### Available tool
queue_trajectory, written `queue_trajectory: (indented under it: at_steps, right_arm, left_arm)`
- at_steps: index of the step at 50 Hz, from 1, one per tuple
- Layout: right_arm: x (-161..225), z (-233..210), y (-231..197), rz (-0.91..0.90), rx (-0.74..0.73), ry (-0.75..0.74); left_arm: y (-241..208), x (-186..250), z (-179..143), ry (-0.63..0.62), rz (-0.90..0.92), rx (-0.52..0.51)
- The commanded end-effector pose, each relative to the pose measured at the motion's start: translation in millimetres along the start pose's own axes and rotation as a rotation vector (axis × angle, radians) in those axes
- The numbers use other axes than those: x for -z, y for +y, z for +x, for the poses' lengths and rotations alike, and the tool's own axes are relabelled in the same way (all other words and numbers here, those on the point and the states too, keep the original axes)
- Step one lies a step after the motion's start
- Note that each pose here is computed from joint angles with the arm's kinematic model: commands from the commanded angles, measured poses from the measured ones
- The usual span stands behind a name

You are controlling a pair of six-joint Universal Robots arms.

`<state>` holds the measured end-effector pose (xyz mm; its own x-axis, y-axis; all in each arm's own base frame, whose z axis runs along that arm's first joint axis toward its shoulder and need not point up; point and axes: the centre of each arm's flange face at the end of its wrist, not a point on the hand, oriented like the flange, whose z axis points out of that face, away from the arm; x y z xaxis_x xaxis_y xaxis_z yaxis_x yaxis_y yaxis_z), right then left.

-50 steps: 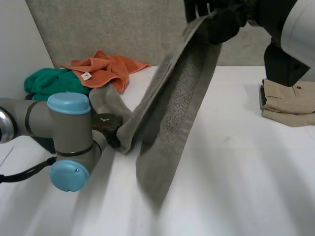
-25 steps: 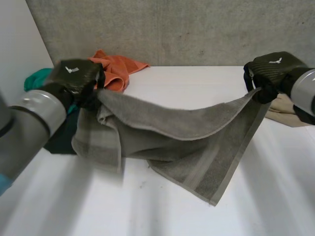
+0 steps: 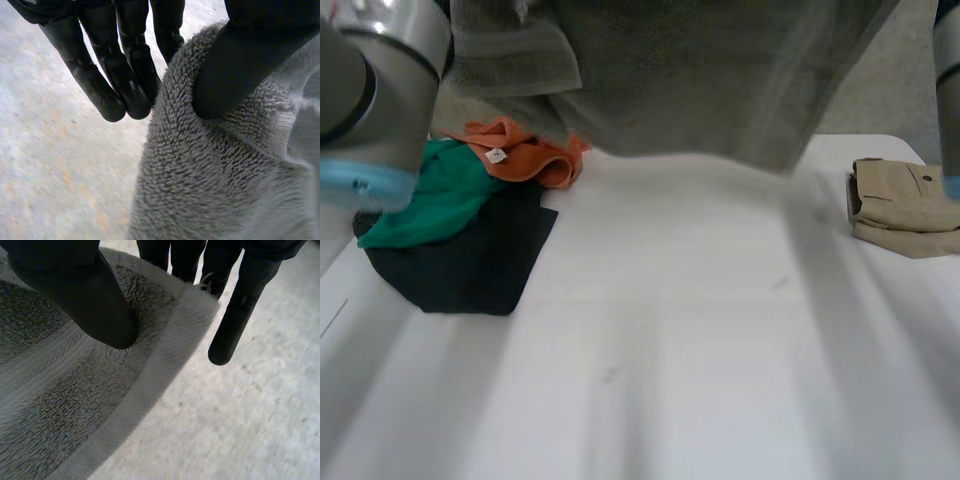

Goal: Fold the laundry.

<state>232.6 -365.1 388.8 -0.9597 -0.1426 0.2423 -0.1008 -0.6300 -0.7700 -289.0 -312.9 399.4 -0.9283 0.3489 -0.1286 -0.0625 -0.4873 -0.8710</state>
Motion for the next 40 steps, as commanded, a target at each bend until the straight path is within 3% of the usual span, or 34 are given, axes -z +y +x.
queue_trajectory:
  at_steps: [1,8,13,18,25,32,40]
  right_arm:
    - [57,-6,58,-0.284,-0.031,-0.135]
    - [142,-32,122,-0.612,-0.07,-0.337]
    - [181,-43,153,-0.752,0.01,-0.439]
    - [191,-40,161,-0.829,0.075,-0.459]
    - [186,-30,161,-0.874,0.057,-0.401]
    - [185,-23,164,-0.894,0.028,-0.364]
    - [187,-26,163,-0.897,0.026,-0.373]
  left_arm:
    - [91,73,14,0.095,-0.36,0.006]
    - [177,145,35,0.199,-0.651,0.008]
    - [212,164,39,0.233,-0.743,-0.054]
    - [204,160,35,0.219,-0.744,-0.112]
    - [170,153,24,0.135,-0.678,-0.128]
    - [160,186,15,0.103,-0.771,-0.169]
    - [159,224,13,0.152,-0.925,-0.175]
